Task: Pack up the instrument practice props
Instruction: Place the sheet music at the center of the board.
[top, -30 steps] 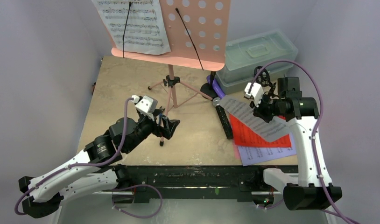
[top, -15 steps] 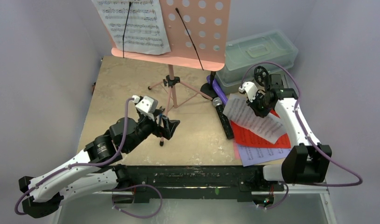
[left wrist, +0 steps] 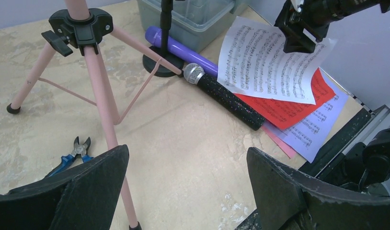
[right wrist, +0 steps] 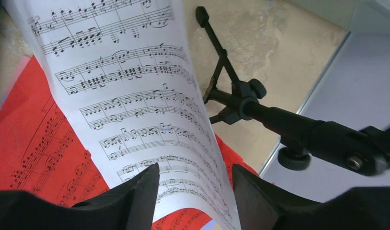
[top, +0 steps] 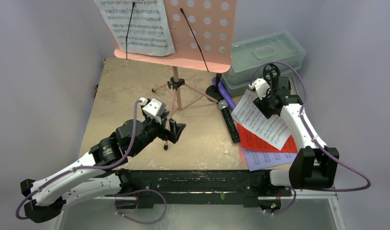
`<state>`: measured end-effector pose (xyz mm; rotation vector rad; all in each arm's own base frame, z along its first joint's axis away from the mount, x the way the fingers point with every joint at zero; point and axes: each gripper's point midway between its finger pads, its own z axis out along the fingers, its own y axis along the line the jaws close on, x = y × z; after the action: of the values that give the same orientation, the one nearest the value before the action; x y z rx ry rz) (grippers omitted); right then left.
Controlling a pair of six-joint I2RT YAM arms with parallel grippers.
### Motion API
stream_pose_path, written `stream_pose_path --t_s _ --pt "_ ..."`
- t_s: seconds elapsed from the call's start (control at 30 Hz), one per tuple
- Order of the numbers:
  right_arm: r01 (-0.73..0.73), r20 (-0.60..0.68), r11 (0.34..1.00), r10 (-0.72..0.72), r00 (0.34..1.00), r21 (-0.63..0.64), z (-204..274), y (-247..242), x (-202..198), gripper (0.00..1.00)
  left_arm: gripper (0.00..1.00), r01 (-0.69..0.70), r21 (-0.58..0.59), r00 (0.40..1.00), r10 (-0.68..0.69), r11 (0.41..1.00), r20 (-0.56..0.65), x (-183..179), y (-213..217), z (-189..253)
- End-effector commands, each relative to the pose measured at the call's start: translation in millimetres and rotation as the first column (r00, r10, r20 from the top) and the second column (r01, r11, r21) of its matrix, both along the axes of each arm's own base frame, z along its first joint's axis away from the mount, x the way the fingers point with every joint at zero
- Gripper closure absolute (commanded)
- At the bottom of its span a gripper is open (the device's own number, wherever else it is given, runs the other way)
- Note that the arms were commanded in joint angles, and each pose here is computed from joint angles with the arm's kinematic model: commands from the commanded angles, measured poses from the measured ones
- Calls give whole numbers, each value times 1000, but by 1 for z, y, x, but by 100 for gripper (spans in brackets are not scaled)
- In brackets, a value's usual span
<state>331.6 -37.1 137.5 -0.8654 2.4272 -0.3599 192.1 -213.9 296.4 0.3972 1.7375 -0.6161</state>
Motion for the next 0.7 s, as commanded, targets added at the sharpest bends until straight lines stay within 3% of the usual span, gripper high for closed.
stream_pose_path --t_s 0.0,0.17,0.3,0.47,0.67 --pt "23 154 999 -27 988 27 40 2 6 37 7 5 -26 997 -3 1000 76 3 0 33" --pt "-77 224 984 39 974 161 75 31 -9 29 7 42 -15 984 -38 999 175 5 -5 60" --pt "-207 278 928 120 953 309 95 68 -25 23 7 23 -16 967 -18 1000 252 12 -6 90" --pt "-392 325 790 257 910 471 102 116 -51 21 9 -64 -54 945 78 997 318 24 4 132" --pt "-501 346 643 362 866 580 94 148 -73 20 15 -207 -151 915 245 967 320 42 19 185"
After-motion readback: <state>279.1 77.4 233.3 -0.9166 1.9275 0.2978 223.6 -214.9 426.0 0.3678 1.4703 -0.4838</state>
